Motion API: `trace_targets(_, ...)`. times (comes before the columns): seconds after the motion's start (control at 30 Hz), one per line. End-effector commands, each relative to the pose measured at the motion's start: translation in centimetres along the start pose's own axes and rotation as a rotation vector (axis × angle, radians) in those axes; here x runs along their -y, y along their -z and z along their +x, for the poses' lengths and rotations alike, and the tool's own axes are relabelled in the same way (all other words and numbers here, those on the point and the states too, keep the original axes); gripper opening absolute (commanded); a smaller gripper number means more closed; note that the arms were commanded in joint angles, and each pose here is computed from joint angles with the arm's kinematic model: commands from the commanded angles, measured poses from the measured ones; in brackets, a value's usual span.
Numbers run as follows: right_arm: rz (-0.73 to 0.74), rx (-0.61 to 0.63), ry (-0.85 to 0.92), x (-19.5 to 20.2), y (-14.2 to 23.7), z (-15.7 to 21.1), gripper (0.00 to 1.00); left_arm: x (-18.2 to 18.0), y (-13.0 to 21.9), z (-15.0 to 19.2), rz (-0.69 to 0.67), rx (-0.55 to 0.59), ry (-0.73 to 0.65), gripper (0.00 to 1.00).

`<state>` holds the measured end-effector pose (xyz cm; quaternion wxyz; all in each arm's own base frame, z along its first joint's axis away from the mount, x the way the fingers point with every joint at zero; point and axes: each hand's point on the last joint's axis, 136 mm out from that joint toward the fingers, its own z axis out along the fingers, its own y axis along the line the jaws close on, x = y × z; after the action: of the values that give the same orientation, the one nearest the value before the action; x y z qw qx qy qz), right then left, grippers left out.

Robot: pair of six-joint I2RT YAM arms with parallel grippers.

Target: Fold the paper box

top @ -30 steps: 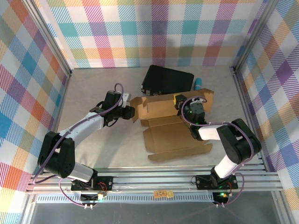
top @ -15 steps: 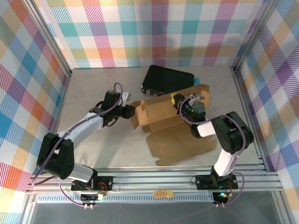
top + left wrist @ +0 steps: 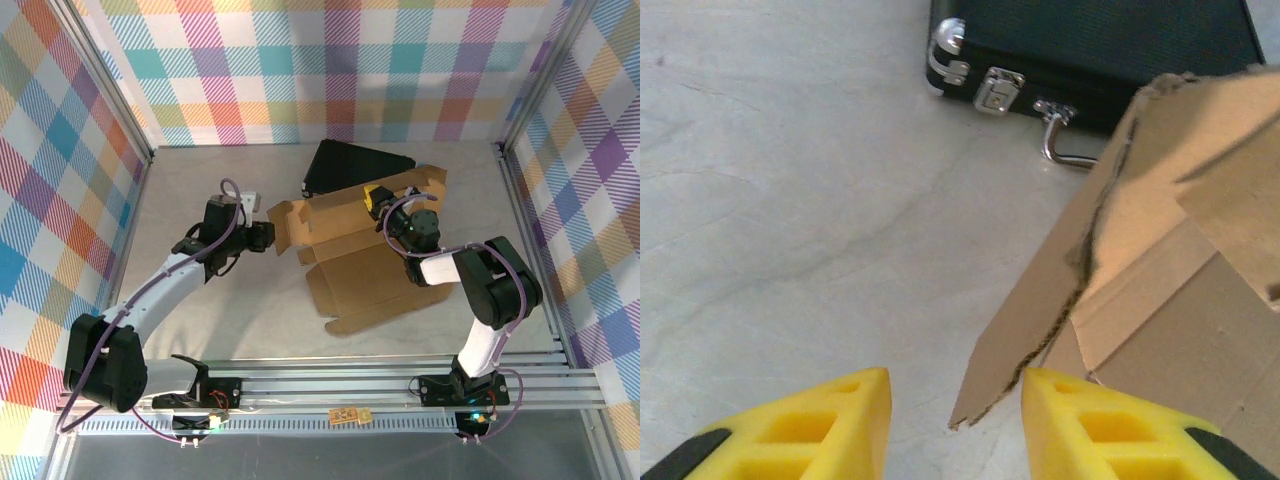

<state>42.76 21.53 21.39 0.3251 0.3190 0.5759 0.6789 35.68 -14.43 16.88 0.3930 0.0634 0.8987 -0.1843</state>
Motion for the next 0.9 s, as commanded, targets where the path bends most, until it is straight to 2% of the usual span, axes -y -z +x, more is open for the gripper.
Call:
trace_targets(0.0,-0.099,-0.025,0.018,-2.9,-0.1,0.8,0.00,0.3,-1.1,0.5,0.055,-0.040,-0.005,0.36)
trace_targets(0.23,-0.088,-0.028,0.016,-2.8,-0.3,0.9,0.00,-0.9,-2.6,0.0,-0.004,-0.029,-0.009,0.37)
trace_targets(0.4,-0.073,-0.017,0.017,-2.5,-0.3,0.7,0.00,-3.1,1.7,-3.2,-0.096,0.097,0.036,0.37)
trace_targets(0.5,-0.080,-0.019,0.014,-2.6,-0.6,0.6,0.00,-6.3,3.1,-3.0,-0.145,0.123,0.149,0.37)
trace_targets(0.6,-0.077,-0.024,0.015,-2.8,-0.9,0.8,0.00,-7.4,1.1,-1.8,-0.106,0.075,0.235,0.37)
trace_targets(0.7,-0.076,-0.032,0.015,-3.0,-1.1,0.9,0.00,-5.9,-2.2,-0.8,0.004,-0.032,0.262,0.34)
trace_targets(0.87,-0.077,-0.033,0.011,-3.2,-1.5,1.1,0.00,-1.6,-4.7,-0.3,0.122,-0.071,0.133,0.34)
